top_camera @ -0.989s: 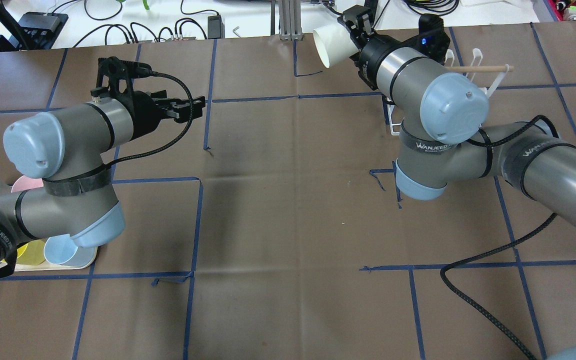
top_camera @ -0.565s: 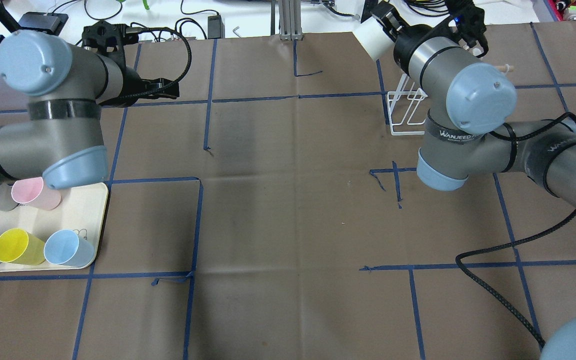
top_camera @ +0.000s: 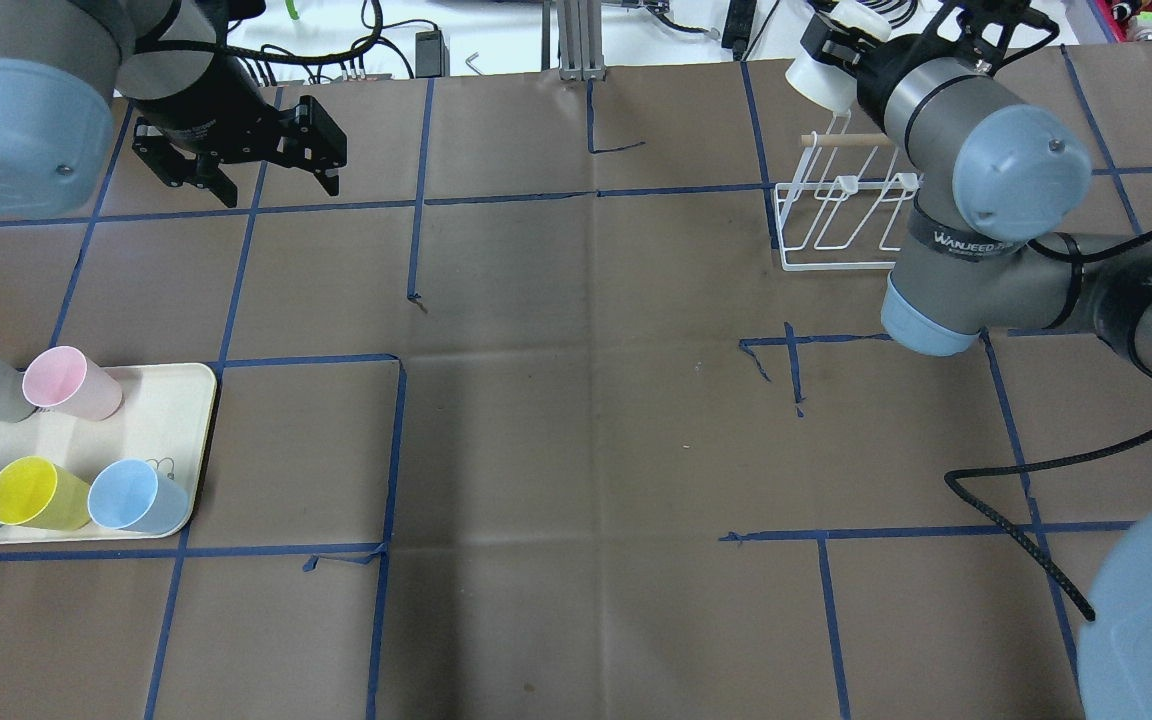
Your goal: Transfer IKEA cup to right arm and place on rack
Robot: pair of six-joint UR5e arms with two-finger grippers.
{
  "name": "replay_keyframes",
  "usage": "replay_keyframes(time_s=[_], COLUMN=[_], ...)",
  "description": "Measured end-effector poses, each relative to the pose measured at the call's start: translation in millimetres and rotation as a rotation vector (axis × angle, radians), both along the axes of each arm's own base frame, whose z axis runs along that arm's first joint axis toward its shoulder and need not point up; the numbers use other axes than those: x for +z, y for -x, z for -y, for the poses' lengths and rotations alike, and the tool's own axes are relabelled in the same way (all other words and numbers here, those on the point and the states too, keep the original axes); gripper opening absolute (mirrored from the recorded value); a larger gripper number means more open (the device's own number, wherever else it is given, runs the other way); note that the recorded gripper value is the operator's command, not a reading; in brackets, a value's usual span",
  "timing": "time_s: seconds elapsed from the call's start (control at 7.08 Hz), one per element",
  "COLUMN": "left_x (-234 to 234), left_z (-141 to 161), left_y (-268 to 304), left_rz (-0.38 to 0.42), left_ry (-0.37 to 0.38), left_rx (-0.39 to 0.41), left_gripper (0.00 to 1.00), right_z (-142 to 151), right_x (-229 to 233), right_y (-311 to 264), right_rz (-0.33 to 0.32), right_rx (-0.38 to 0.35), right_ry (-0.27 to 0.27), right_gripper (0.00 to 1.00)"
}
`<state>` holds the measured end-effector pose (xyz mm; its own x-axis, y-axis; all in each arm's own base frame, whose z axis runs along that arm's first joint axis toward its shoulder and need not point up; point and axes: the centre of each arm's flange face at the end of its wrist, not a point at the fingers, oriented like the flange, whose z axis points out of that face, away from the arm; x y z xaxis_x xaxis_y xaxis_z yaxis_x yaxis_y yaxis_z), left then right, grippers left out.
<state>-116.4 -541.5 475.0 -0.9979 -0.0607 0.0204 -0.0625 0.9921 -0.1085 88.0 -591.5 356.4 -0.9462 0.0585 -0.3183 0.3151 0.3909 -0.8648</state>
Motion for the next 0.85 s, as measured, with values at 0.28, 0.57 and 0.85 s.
replay_keyframes(time_s=[0.28,0.57,0.85], left_x=[14.9,21.6,16.1], left_z=[-17.8,-28.3,-48.1], left_y=[3.8,-5.3,-47.8], left_rz=[0.01,0.039,0.049], left_ry=[-0.012,-0.018,-0.048], left_rx=[-0.007,-0.011,-0.023], left_gripper=[0.99,0.99,0.99], right_z=[22.9,30.2,34.4], right_x=[-12.4,-25.5,-48.0], right_y=[17.7,23.2,24.4], right_rz=[-0.183,-0.302,-0.324], right_rx=[0.046,0.077,0.08], right_ry=[0.063,0.096,0.097], right_gripper=[0.08,0.08,0.09])
